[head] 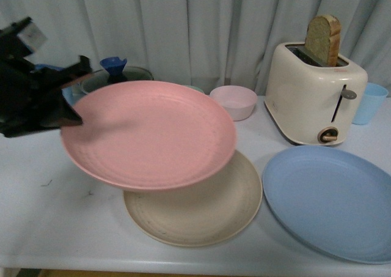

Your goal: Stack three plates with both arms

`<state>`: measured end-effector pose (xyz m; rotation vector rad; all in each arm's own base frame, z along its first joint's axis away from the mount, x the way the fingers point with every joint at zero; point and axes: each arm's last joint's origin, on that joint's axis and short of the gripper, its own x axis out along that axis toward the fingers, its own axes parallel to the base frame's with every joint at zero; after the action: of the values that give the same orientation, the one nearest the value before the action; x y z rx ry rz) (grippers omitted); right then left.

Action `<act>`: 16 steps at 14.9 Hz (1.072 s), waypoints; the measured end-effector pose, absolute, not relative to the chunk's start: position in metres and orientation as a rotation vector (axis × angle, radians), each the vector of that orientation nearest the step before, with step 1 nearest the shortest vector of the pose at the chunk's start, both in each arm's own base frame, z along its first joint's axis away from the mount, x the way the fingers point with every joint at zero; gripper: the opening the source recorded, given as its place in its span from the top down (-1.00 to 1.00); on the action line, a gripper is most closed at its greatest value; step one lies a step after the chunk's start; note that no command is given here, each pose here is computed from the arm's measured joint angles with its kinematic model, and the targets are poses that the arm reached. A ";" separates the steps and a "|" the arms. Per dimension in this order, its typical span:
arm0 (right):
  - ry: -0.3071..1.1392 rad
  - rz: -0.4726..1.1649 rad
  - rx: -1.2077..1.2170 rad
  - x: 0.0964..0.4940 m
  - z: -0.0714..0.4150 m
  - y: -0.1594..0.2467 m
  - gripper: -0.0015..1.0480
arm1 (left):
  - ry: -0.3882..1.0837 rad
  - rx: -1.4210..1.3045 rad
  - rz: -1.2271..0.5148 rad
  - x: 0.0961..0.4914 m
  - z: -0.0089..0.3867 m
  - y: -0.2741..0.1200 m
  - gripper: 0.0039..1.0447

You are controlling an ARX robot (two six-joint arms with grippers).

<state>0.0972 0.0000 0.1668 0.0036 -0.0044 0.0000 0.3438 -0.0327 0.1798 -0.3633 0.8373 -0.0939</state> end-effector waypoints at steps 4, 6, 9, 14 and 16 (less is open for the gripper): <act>-0.004 0.000 0.004 0.097 0.167 0.000 -0.87 | 0.924 -0.336 -0.134 0.346 0.141 -0.082 0.96; -0.004 0.000 0.004 0.097 0.167 0.000 -0.87 | 0.941 -0.324 -0.113 0.351 0.124 -0.086 0.96; -0.004 0.000 0.004 0.097 0.167 0.000 -0.87 | 0.934 -0.301 -0.116 0.359 0.114 -0.094 0.96; -0.004 0.000 0.004 0.097 0.167 0.000 -0.87 | 0.725 -0.202 -0.205 0.337 0.149 -0.093 -0.18; -0.004 0.000 0.004 0.097 0.167 0.000 -0.87 | 0.343 -0.077 -0.276 0.297 0.204 -0.081 -0.66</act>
<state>0.0972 0.0000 0.1668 0.0036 -0.0040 0.0000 0.2968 -0.0806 0.2041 -0.0768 0.3432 -0.2755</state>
